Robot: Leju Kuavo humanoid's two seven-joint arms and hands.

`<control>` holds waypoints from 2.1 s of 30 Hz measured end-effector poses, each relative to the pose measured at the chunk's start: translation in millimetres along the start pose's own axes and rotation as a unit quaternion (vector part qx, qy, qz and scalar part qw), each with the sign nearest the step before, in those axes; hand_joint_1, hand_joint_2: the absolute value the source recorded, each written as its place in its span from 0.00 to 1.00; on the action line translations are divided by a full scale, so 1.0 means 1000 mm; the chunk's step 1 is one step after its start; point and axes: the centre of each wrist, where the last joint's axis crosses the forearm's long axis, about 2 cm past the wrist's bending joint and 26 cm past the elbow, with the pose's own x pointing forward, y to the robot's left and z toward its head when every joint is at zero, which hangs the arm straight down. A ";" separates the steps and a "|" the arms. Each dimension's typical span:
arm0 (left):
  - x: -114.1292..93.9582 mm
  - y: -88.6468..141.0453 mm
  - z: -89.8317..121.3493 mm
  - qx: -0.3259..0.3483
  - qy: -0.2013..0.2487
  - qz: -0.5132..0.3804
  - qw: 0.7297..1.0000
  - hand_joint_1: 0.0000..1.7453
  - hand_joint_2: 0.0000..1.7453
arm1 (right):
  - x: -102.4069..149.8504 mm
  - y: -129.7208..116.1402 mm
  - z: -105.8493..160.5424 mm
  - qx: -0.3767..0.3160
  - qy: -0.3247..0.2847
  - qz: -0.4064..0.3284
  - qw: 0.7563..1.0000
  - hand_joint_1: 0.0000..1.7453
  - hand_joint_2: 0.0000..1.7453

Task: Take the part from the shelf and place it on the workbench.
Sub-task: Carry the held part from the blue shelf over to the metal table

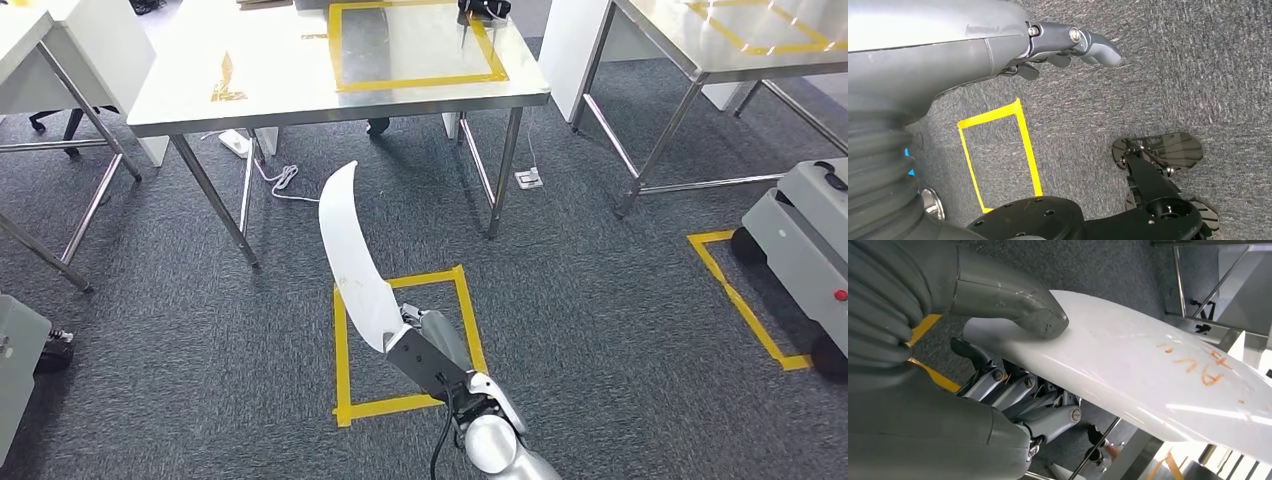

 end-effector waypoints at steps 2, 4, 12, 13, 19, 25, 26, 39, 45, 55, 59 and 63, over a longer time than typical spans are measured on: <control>0.000 -0.001 0.000 -0.001 -0.001 0.001 1.000 0.00 1.00 | 0.000 0.000 0.000 -0.001 -0.001 0.001 1.000 0.93 1.00; 0.000 -0.001 0.000 -0.001 -0.001 0.001 1.000 0.00 1.00 | -0.001 0.001 0.001 -0.002 0.000 0.004 1.000 0.93 1.00; -0.001 0.001 0.000 0.001 -0.002 0.000 1.000 0.00 1.00 | -0.004 0.002 0.006 -0.010 0.008 0.028 1.000 0.93 1.00; -0.001 0.002 0.000 0.002 -0.002 0.000 1.000 0.00 1.00 | -0.005 0.003 0.006 -0.010 0.008 0.028 1.000 0.93 1.00; -0.001 0.003 0.000 0.003 -0.001 0.000 1.000 0.00 1.00 | -0.005 0.002 0.006 -0.010 0.009 0.029 0.999 0.93 1.00; -0.001 0.003 0.000 0.003 -0.001 0.000 1.000 0.00 1.00 | -0.005 0.002 0.005 -0.010 0.009 0.029 0.999 0.93 1.00; -0.001 0.003 0.000 0.003 -0.001 0.000 1.000 0.00 1.00 | -0.005 0.002 0.005 -0.010 0.009 0.029 0.999 0.93 1.00; 0.002 0.000 0.000 -0.002 0.005 -0.016 1.000 0.00 1.00 | -0.012 -0.014 -0.020 -0.005 0.008 0.101 0.995 0.93 1.00; 0.019 -0.005 -0.003 -0.009 0.005 -0.047 0.999 0.00 1.00 | -0.020 -0.068 -0.102 -0.010 0.013 0.244 0.970 0.93 1.00; 0.048 -0.010 -0.006 -0.014 -0.018 -0.070 0.997 0.00 1.00 | 0.029 -0.180 -0.225 -0.015 0.093 0.476 0.874 0.93 1.00; 0.050 -0.016 -0.006 -0.020 -0.017 -0.075 0.997 0.00 1.00 | 0.047 -0.207 -0.244 0.010 0.148 0.590 0.794 0.93 1.00; 0.050 -0.020 -0.006 -0.024 -0.022 -0.065 0.997 0.00 1.00 | 0.059 -0.221 -0.254 0.017 0.163 0.653 0.739 0.93 1.00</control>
